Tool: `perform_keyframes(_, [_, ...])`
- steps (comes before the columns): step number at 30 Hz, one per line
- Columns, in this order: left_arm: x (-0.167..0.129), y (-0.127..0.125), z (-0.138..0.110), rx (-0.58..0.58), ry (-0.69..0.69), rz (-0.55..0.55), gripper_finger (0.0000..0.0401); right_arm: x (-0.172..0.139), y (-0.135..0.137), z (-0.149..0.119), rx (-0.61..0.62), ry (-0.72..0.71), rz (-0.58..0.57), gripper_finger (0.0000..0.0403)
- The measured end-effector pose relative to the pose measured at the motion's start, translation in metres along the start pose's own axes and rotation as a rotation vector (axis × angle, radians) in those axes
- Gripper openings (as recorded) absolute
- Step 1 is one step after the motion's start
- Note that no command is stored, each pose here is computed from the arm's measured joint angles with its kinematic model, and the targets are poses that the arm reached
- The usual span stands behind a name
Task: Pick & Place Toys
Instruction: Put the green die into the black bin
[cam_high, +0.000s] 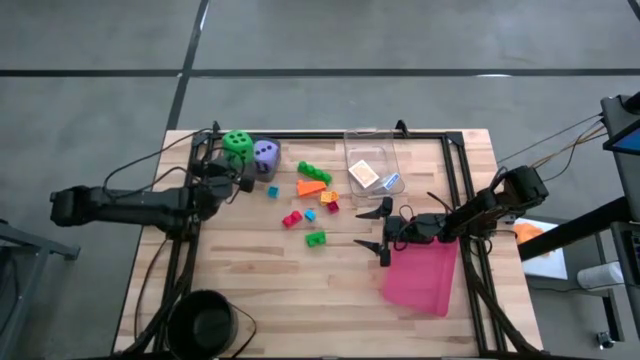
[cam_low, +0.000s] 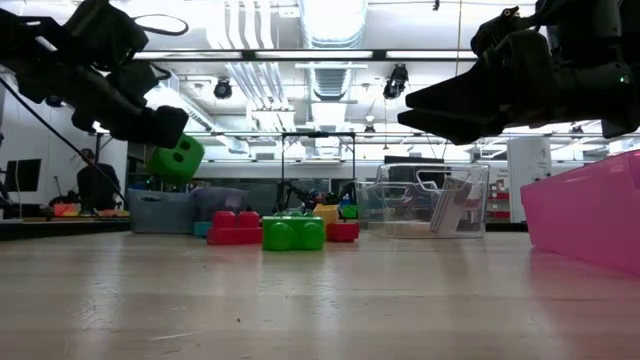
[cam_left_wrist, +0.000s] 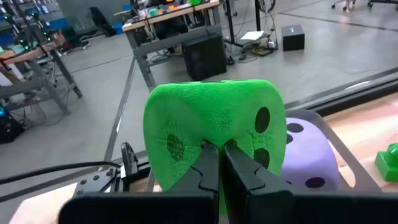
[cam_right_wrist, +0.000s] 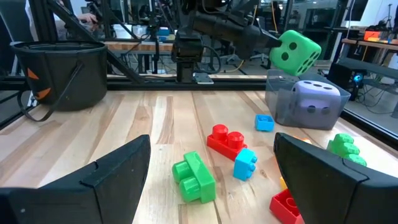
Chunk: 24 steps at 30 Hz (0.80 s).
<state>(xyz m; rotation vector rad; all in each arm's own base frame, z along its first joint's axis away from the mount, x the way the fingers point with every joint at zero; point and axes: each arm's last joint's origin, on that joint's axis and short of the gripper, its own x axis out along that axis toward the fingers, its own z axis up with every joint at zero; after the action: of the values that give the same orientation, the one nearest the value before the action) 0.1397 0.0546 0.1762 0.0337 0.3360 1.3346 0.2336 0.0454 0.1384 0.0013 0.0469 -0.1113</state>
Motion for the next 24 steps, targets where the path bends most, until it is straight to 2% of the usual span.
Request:
perform_keyframes(15, [0.013,0.008,-0.007,-0.014,0.106,-0.025,0.0005,0.0,0.0,0.0,0.0,0.0,0.0,0.034])
perform_keyframes(19, [0.013,0.008,-0.007,-0.016,0.105,-0.026,0.0031,0.0,0.0,0.0,0.0,0.0,0.0,0.034])
perform_keyframes(24, [0.013,0.008,-0.007,-0.016,0.105,-0.026,0.0085,0.0,0.0,0.0,0.0,0.0,0.0,0.034])
